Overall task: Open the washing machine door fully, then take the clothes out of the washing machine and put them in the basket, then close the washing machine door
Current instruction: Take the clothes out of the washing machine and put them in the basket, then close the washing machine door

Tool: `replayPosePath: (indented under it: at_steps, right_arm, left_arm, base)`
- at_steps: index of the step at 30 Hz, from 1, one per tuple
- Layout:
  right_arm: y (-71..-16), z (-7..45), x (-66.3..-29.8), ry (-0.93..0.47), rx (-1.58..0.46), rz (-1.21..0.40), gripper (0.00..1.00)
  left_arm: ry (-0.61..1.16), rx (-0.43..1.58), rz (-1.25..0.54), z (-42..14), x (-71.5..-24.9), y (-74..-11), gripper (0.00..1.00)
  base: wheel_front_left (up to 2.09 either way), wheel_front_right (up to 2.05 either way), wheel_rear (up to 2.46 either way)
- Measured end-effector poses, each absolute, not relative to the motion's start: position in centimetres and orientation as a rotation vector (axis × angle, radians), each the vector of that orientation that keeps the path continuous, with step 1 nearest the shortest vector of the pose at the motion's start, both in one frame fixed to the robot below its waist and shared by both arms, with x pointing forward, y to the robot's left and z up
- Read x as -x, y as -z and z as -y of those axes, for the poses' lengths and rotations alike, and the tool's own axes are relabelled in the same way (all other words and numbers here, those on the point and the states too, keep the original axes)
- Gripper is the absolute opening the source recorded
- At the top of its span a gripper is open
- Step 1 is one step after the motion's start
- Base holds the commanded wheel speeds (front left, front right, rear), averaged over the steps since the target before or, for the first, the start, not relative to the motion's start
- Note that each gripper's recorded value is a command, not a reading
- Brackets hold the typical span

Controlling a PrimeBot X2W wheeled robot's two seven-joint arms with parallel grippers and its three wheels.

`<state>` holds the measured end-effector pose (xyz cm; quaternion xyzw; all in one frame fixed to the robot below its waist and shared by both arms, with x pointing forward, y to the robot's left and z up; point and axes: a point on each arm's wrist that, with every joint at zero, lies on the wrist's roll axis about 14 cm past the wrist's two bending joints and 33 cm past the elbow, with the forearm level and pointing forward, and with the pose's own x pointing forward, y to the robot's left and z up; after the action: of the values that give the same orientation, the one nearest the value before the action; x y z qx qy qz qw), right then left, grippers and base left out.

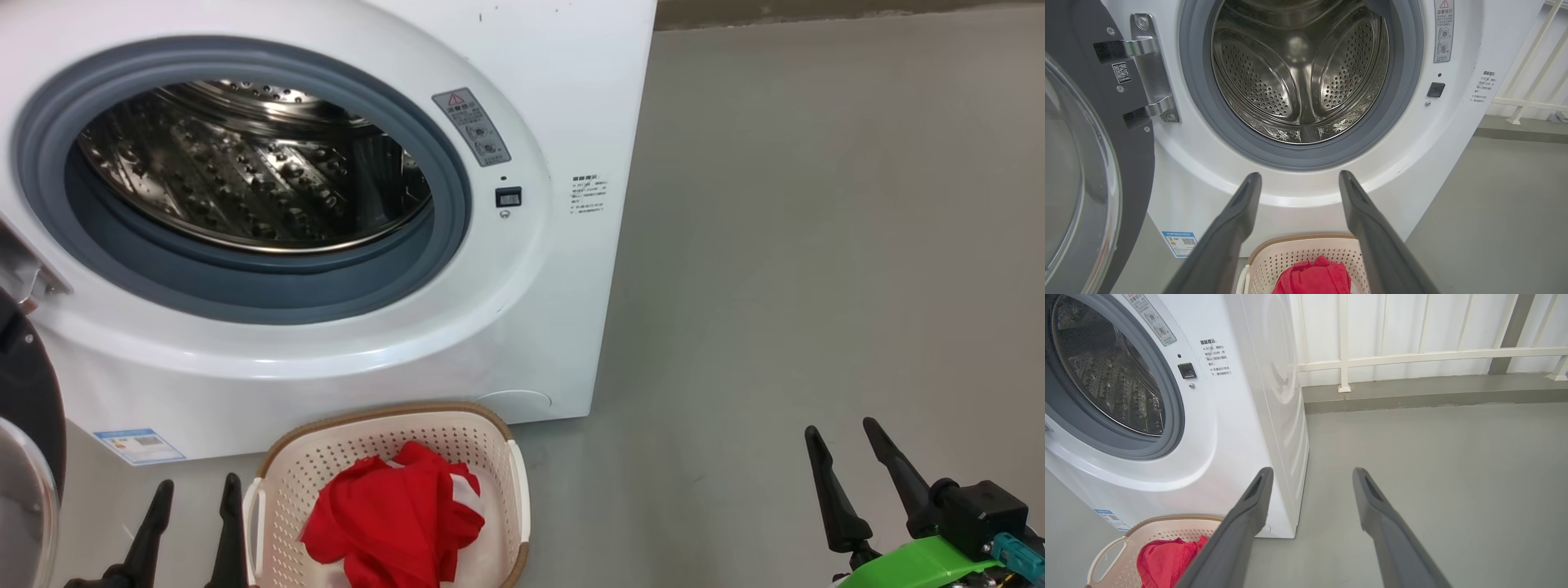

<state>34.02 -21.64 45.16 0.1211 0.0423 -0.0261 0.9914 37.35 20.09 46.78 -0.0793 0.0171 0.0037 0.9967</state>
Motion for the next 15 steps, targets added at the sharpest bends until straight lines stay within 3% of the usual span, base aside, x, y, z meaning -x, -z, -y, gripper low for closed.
replayPosePath:
  at_steps: [15]
  right_arm:
    - [-44.97,21.62,-34.03,0.056,-0.246,-0.090,1.00]
  left_arm:
    - [-0.007,0.164,-0.031,-19.98,-37.53,-46.85,1.00]
  base:
    - [0.00,0.00,0.00]
